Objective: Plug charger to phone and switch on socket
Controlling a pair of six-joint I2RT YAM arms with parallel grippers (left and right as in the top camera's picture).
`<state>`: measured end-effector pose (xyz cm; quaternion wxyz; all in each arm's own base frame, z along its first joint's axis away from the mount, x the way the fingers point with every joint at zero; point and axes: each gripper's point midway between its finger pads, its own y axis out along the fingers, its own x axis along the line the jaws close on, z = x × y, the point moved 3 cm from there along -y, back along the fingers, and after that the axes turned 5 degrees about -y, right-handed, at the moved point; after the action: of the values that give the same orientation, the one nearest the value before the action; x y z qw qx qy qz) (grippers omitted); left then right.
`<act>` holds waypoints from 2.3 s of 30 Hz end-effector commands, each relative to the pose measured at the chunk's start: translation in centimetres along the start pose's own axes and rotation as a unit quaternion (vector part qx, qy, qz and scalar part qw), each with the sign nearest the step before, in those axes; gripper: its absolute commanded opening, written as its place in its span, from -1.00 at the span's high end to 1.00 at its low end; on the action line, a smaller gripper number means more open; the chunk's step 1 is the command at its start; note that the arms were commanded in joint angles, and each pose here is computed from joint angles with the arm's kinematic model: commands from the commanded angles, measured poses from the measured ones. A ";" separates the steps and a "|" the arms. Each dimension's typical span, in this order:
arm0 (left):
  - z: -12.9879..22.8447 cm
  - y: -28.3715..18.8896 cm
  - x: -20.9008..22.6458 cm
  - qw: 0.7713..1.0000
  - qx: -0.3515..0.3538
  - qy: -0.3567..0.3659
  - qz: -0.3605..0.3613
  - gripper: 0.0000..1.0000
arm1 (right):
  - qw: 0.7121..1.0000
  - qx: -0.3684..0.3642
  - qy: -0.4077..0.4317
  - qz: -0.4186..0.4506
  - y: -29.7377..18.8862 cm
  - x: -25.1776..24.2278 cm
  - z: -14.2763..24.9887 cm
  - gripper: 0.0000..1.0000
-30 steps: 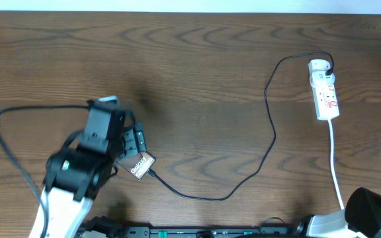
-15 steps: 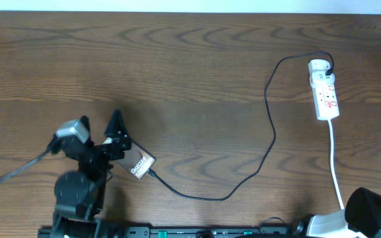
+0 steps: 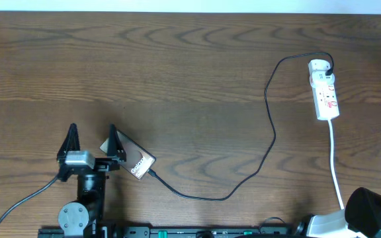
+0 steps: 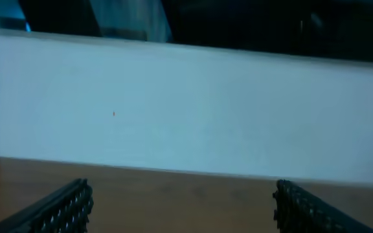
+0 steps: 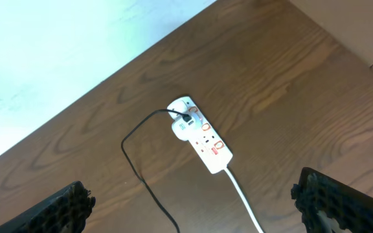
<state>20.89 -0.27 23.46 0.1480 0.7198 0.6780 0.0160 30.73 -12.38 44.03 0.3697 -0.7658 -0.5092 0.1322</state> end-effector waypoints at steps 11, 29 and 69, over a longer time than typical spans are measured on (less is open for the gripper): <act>7.6 -1.5 4.0 0.974 0.135 -0.119 -0.136 -0.76 | 1.000 -0.007 0.003 0.001 -0.5 0.1 -0.1 -0.99; 8.6 -1.9 4.0 0.977 0.175 -0.024 -0.119 -0.76 | 1.000 -0.008 0.003 0.001 -0.5 0.1 -0.1 -0.99; 8.7 -1.8 3.5 0.978 0.178 -0.029 -0.103 -0.76 | 1.000 -0.007 0.003 0.001 -0.5 0.1 -0.1 -0.99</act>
<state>21.47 1.34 15.55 0.0640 0.6686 0.7291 -0.1311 30.73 -12.39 44.02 0.3699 -0.7660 -0.5089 0.1323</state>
